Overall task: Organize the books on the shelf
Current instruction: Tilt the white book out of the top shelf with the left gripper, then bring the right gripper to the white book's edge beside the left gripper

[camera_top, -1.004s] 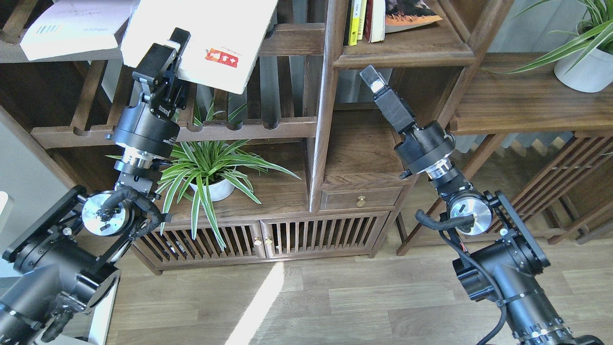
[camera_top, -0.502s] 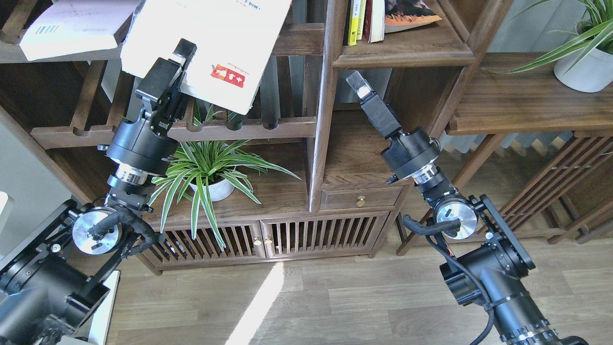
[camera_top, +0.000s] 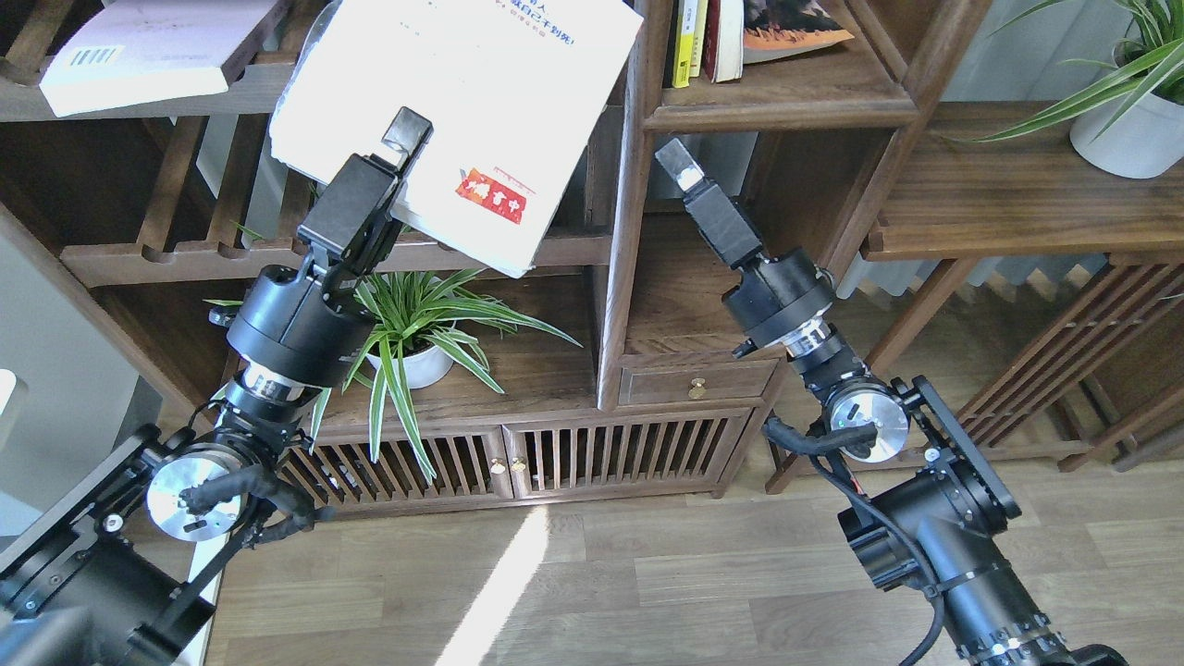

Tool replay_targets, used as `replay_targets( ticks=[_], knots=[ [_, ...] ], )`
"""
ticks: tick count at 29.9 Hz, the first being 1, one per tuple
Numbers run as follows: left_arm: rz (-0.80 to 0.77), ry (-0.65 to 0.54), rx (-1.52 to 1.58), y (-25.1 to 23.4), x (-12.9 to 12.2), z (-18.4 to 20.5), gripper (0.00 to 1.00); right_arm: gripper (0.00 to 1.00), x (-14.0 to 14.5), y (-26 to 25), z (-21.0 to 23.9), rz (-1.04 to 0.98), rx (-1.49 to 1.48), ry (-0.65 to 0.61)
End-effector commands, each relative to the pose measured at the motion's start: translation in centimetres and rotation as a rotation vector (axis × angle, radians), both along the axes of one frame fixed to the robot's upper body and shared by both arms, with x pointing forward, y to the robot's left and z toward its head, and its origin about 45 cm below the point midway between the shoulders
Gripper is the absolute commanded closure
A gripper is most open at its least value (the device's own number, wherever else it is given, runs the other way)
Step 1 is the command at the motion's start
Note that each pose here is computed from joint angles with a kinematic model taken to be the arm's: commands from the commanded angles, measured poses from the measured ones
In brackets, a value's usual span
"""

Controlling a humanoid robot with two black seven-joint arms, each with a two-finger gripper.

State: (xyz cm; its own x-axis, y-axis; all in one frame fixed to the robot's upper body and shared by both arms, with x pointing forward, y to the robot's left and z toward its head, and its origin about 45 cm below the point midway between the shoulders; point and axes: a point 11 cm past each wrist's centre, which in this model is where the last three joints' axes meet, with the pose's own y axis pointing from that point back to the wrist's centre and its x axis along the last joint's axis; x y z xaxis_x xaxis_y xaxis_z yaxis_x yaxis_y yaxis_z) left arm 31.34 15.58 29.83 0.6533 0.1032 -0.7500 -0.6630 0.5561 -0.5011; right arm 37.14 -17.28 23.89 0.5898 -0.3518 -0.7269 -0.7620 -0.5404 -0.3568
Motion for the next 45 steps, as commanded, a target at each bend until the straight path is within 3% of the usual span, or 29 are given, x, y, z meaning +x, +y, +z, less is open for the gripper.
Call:
replay_targets(
  ticks=[1,22,34,42,45],
  knots=[
    [0.004,0.008,0.007,0.2,-0.2,-0.4,0.97,0.06,0.3,0.2,0.7,0.005,0.002,-0.016],
    [-0.045,-0.035,0.029,-1.9,-0.6,0.2,0.97,0.08,0.5,2.9,2.7,0.087,-0.007,-0.070],
    [-0.088,0.005,0.043,-3.3,-1.3,-1.2,0.96,0.12,0.8,3.9,4.4,0.116,-0.014,-0.113],
    [-0.080,0.014,0.040,-3.6,-0.9,-1.6,0.95,0.19,0.6,4.5,4.7,0.137,-0.008,-0.120],
    [-0.070,0.024,0.047,-3.4,-0.6,-2.0,0.92,0.35,0.6,4.4,4.8,0.134,0.014,-0.116]
  ],
)
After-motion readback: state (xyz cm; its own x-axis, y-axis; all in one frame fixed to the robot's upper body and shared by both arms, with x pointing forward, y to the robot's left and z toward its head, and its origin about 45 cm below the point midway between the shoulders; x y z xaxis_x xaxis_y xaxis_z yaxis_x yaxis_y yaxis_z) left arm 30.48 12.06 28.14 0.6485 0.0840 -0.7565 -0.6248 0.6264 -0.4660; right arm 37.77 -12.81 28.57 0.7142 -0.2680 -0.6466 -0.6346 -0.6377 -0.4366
